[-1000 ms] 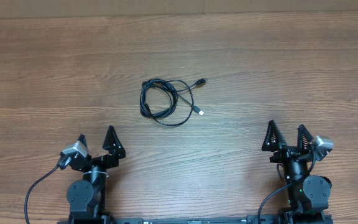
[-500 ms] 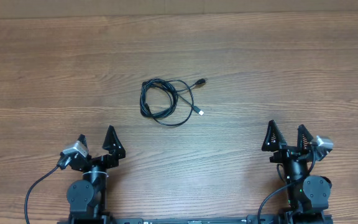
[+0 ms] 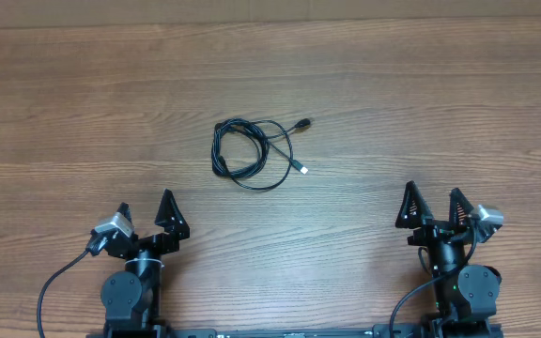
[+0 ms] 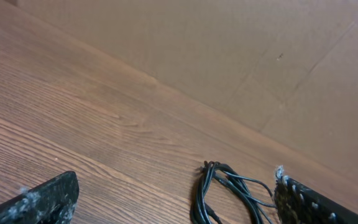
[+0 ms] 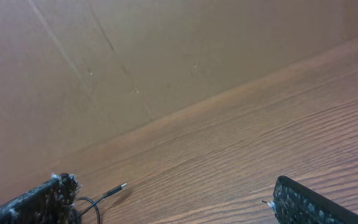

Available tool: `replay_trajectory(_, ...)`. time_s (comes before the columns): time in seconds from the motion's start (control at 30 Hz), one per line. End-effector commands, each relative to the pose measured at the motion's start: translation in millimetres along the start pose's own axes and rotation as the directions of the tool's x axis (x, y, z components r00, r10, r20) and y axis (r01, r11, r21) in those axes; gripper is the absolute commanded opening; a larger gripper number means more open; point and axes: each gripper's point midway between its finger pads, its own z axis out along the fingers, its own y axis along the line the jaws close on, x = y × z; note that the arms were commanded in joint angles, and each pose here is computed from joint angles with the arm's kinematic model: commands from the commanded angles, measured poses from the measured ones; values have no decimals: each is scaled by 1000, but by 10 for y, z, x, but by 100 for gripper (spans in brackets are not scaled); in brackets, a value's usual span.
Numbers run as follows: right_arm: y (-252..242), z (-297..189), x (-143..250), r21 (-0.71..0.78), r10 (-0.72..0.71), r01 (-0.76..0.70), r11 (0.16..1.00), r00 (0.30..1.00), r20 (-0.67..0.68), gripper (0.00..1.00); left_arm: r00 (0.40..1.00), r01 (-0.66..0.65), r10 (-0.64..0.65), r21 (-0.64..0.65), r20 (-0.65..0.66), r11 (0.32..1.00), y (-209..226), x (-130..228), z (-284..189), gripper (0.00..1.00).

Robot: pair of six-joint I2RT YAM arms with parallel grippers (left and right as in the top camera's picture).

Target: Untangle cables

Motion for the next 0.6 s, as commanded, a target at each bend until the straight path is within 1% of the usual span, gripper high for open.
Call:
replay_trajectory(0.0, -21, 5, 24, 5, 4, -4, 1000, 1000, -2, 100, 1000, -22, 22, -3, 10, 1000, 5, -12, -4, 100)
replay_trajectory(0.47, -21, 5, 24, 5, 4, -4, 1000, 1000, -2, 100, 1000, -23, 23, -10, 15, 1000, 16, -22, -4, 100)
replay_trajectory(0.57, -21, 5, 24, 5, 4, -4, 1000, 1000, -2, 100, 996, -63, 66, -67, 51, 996, 106, -98, -10, 100)
